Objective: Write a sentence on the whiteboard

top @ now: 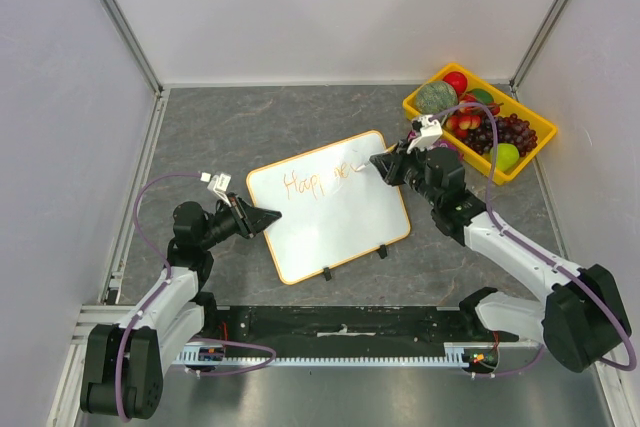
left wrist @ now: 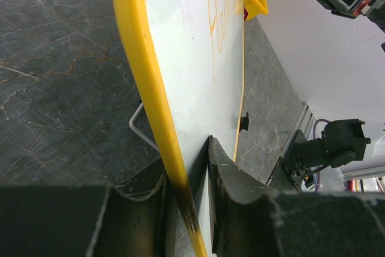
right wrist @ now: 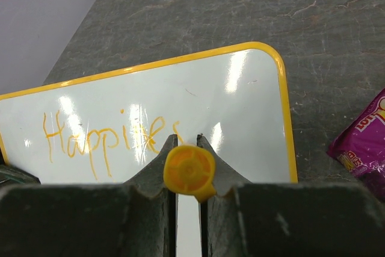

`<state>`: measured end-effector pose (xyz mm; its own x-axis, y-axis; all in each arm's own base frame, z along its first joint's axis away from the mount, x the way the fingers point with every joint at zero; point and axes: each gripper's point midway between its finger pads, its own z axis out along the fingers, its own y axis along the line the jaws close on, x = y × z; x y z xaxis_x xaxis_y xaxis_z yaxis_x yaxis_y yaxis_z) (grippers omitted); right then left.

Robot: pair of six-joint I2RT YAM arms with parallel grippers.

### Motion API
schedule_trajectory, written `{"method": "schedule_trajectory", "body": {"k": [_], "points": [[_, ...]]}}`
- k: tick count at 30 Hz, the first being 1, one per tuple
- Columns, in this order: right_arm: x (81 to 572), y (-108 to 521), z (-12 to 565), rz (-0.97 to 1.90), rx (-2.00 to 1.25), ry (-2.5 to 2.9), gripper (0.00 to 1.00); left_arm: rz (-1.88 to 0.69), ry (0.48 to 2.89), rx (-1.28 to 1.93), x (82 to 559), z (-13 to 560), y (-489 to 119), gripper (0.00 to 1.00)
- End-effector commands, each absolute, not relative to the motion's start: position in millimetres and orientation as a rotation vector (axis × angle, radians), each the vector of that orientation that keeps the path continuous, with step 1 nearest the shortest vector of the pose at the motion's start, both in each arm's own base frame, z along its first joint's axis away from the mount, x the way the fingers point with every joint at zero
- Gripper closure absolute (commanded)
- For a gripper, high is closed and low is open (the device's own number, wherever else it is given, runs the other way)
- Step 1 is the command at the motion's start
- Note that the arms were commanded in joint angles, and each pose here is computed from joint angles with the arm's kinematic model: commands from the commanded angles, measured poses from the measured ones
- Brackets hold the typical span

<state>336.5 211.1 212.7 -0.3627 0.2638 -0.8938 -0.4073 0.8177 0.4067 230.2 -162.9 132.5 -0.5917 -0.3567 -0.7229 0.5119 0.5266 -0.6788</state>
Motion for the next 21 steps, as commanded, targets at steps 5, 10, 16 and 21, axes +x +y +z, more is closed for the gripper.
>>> {"method": "schedule_trajectory", "body": {"k": [5, 10, 16, 21], "points": [[332.1, 218.3, 211.6, 0.768, -0.123, 1.805, 1.00, -1.143, 1.833, 0.199, 231.1, 129.0, -161.9, 0.98], [336.5, 227.3, 218.0, 0.828, -0.103, 1.788, 1.00, -1.144, 1.830, 0.205, 230.8, 129.6, -162.4, 0.98], [341.1, 228.2, 235.7, 0.842, -0.084, 1.748, 1.00, -1.143, 1.831, 0.202, 230.9, 129.6, -162.3, 0.98], [341.9, 217.0, 256.8, 0.822, -0.057, 1.695, 1.00, -1.142, 1.833, 0.201, 231.1, 129.0, -161.9, 0.98]]}}
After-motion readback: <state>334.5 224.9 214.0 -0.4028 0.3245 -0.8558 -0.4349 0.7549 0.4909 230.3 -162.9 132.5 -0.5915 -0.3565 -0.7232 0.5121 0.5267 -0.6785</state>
